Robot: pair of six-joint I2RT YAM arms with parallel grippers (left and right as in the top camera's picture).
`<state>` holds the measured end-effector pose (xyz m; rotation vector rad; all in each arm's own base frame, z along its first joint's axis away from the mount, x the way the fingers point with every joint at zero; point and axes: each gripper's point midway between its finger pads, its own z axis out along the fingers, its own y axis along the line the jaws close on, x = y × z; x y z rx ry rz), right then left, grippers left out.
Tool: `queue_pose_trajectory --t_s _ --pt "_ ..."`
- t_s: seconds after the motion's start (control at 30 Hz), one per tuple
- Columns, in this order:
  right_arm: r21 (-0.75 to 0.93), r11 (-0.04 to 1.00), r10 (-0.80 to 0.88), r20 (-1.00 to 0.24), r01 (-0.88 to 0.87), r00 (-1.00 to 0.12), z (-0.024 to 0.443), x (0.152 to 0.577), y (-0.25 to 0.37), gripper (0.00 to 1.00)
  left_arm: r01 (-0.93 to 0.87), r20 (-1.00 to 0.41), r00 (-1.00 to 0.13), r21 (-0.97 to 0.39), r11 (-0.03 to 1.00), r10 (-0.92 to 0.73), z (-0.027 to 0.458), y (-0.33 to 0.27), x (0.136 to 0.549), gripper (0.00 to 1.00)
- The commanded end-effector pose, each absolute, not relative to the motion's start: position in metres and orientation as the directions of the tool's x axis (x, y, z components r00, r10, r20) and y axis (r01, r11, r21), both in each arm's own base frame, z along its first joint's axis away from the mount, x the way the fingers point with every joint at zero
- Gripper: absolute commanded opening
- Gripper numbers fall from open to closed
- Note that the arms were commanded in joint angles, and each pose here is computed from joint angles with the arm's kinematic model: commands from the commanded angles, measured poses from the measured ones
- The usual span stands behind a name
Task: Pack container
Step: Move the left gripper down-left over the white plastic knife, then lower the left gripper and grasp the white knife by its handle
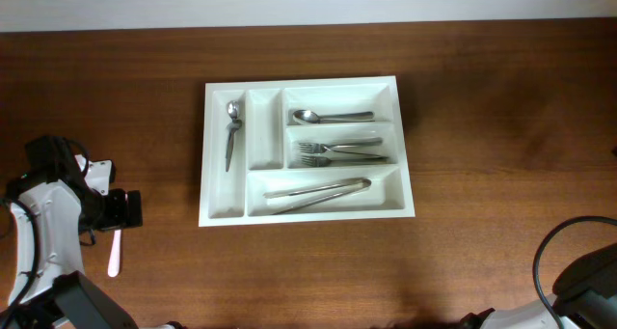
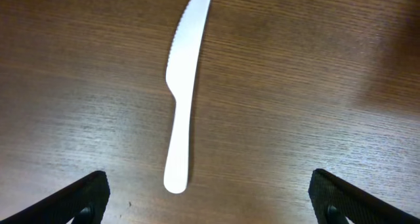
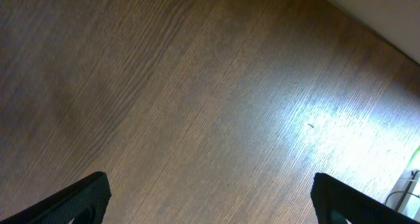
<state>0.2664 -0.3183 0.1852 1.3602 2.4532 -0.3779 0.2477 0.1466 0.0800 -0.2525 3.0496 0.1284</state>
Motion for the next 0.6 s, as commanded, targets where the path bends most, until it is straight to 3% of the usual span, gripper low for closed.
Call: queue_pose_trajectory --t_s 0.0,0.27,0.57 --pt "-0.084 0.508 0.777 -0.385 0.857 -0.498 0.182 0.264 -0.319 0.99 -0.143 -0.095 -0.986 0.049 0.989 -0.138 0.077 0.143 0.250 0.99" --pt "-0.084 0.508 0.777 -0.385 0.857 -0.498 0.182 0.264 -0.319 0.99 -0.124 -0.035 -0.992 0.173 0.977 -0.120 0.078 0.163 0.237 0.99" --pt "-0.084 0.508 0.777 -0.385 0.857 -0.498 0.182 0.264 -0.319 0.99 -0.082 0.004 -0.996 0.195 0.977 -0.084 0.076 0.166 0.228 0.99"
